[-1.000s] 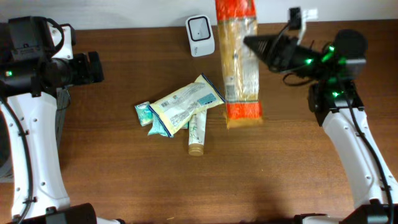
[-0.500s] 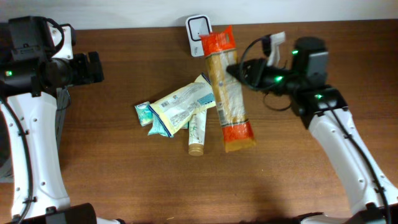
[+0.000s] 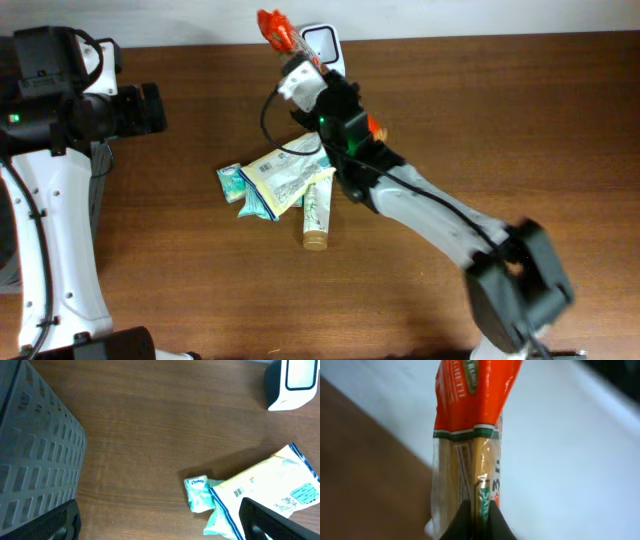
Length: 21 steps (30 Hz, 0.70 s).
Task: Scan the item barcode
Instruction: 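Lift the snack bag with the right gripper up to the scanner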
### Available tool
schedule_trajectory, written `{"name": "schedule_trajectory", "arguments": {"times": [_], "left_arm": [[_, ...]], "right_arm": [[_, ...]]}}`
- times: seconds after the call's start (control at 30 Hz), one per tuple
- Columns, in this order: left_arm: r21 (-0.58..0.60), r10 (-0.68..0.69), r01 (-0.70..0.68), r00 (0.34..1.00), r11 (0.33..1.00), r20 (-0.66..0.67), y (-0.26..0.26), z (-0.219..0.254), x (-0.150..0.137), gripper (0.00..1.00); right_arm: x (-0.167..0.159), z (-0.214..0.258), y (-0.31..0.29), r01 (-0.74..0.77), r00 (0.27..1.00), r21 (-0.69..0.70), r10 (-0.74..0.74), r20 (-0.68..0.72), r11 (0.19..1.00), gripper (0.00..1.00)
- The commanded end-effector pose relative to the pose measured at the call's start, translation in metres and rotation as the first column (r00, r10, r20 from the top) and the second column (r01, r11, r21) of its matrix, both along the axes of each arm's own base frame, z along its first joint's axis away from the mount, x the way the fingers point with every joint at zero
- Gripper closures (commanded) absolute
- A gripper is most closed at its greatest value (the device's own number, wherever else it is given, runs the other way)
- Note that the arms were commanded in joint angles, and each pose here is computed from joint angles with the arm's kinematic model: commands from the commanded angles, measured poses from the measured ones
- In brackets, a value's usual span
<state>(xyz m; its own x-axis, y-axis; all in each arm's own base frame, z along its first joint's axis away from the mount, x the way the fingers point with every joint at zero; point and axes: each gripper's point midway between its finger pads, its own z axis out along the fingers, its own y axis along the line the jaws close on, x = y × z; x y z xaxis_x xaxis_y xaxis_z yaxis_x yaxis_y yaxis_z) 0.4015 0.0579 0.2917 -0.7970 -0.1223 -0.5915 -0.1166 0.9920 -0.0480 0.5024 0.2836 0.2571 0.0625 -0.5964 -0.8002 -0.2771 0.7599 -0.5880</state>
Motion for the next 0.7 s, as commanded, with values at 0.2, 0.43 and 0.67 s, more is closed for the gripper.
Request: {"name": "schedule_trajectory", "arguments": {"times": [0.2,0.43,0.67], "left_arm": [[-0.008,0.002,-0.001,1.0,1.0,0.014,0.0,0.005,0.0,0.01],[-0.008,0.002,-0.001,1.0,1.0,0.014,0.0,0.005,0.0,0.01],[-0.008,0.002,-0.001,1.0,1.0,0.014,0.0,0.005,0.0,0.01]], "right_arm": [[0.066,0.038,0.008,0.058,0.863,-0.218,0.061,0.502,0.974,0.96],[0.121,0.047,0.017,-0.038,0.862,-0.307,0.187,0.471,0.951,0.96],[0.117,0.048,0.023,-0.122,0.828,-0.336,0.282,0.484,0.934,0.96]]}}
